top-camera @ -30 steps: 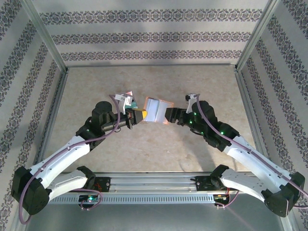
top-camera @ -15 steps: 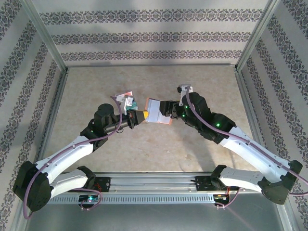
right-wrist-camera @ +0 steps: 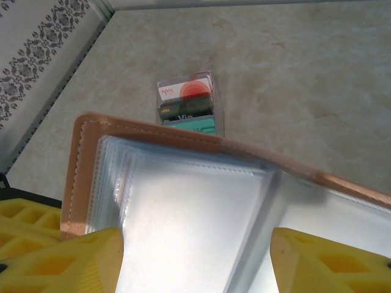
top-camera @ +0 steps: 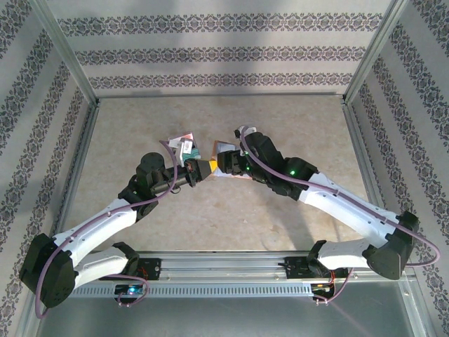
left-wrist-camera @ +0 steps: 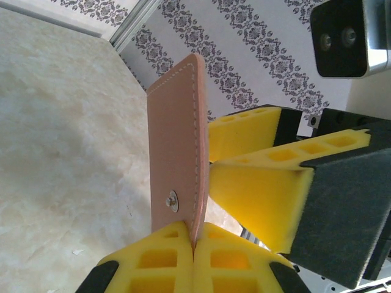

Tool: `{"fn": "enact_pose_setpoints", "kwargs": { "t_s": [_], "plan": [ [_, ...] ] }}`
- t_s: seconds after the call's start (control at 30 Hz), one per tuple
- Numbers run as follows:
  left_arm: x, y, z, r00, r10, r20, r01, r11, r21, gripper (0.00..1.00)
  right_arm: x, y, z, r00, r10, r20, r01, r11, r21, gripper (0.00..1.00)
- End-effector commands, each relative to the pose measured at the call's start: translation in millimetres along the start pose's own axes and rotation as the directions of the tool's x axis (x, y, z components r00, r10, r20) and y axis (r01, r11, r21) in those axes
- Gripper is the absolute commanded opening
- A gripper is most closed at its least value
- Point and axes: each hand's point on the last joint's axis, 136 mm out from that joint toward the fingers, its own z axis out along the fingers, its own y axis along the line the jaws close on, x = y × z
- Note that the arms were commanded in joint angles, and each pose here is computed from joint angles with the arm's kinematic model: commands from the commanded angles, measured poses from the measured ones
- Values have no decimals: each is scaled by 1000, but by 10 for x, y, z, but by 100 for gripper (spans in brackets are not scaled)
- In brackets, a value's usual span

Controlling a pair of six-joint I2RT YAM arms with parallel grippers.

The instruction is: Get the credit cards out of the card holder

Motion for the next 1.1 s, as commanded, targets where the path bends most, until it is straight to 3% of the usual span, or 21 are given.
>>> {"fn": "enact_pose_setpoints", "kwargs": {
  "t_s": [0.0, 0.2, 0.5, 1.07],
  "plan": [
    [-78, -186, -6, 999, 26, 36, -28, 997, 76, 0, -111, 132, -48, 1000, -19, 16, 20, 999, -38, 65],
    [-92, -203, -14, 999, 27, 44, -30, 996, 82, 0, -52, 53, 30, 1000, -24, 0, 24, 1000, 1, 65],
    [-127, -222, -43, 998, 34, 61, -38, 996, 76, 0, 77, -294, 31, 999, 35, -15, -34, 997, 75, 57],
    [-71, -35, -47, 997, -14, 79, 12, 1000, 18, 0, 178, -1135, -465, 988, 140, 71, -154, 953, 261, 55]
  ]
}}
